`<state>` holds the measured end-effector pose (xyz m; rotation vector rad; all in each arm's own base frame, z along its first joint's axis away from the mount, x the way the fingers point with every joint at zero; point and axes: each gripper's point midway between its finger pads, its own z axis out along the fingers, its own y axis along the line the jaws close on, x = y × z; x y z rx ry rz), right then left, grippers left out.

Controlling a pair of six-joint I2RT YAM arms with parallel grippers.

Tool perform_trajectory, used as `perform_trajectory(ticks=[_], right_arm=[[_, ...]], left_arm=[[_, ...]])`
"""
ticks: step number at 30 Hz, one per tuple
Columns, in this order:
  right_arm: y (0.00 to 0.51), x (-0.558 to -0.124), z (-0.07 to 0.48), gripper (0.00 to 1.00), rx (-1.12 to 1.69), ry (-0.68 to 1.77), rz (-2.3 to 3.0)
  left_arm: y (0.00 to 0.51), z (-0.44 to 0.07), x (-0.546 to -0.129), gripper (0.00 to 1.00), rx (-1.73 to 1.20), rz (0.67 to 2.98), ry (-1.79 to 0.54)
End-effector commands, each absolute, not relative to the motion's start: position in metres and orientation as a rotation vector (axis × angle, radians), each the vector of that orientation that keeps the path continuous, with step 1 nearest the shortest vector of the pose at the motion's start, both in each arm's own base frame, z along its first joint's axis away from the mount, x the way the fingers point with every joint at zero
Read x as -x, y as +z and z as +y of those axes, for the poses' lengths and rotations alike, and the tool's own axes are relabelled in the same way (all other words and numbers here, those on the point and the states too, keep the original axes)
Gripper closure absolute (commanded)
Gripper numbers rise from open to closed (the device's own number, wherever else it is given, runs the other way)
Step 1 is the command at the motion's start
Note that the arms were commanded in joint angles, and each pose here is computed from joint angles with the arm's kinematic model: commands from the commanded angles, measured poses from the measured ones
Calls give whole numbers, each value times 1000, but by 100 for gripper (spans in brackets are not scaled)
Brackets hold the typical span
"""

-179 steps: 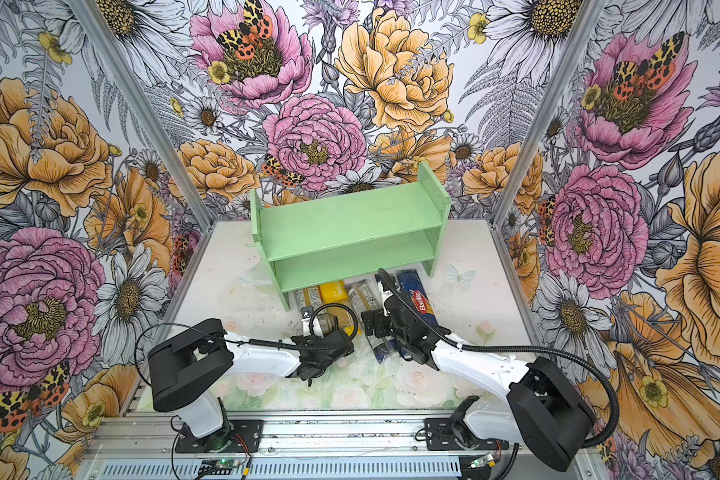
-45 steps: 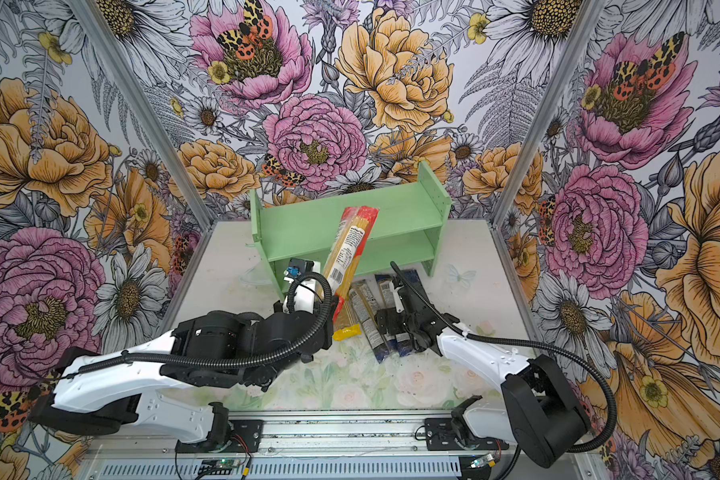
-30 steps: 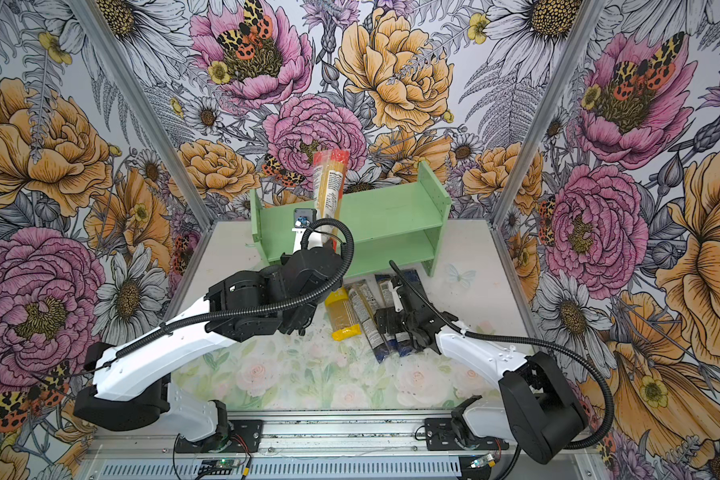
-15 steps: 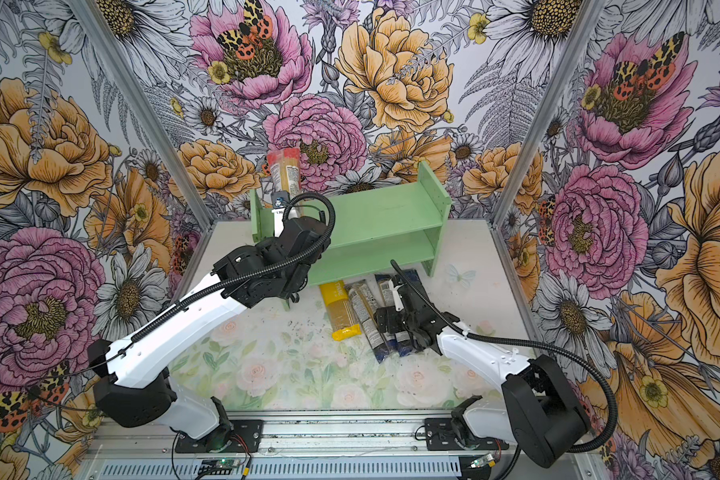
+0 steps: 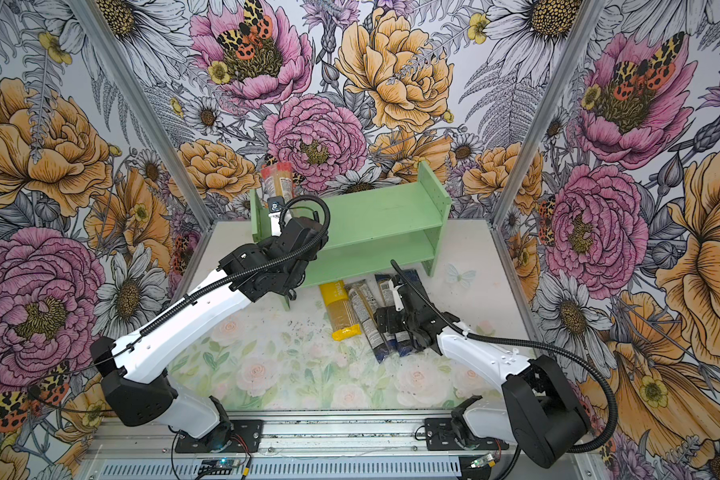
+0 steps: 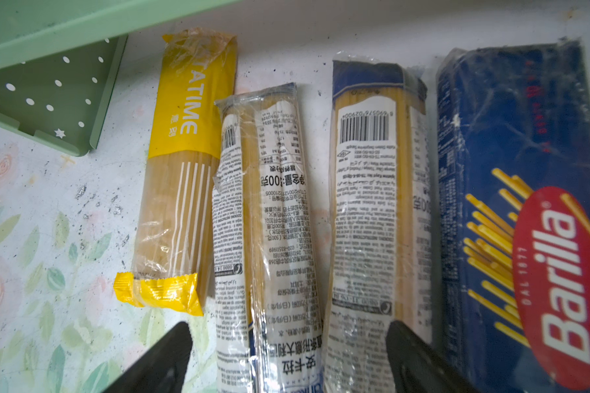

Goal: Place and organize the pasta boxes and bags onto the shelf

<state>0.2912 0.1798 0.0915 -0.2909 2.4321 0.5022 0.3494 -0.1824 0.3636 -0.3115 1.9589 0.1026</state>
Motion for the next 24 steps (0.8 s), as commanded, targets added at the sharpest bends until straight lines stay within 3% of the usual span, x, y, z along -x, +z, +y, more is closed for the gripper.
perform_trajectory(ticks=[1,24], right_arm=[[101,-293,178,8,268,516,2407],[97,-290,177,8,253,514,2420]], left_arm=[[389,-171,-356,100,440,1850,26],[359,-161,-364,100,384,1936,84]])
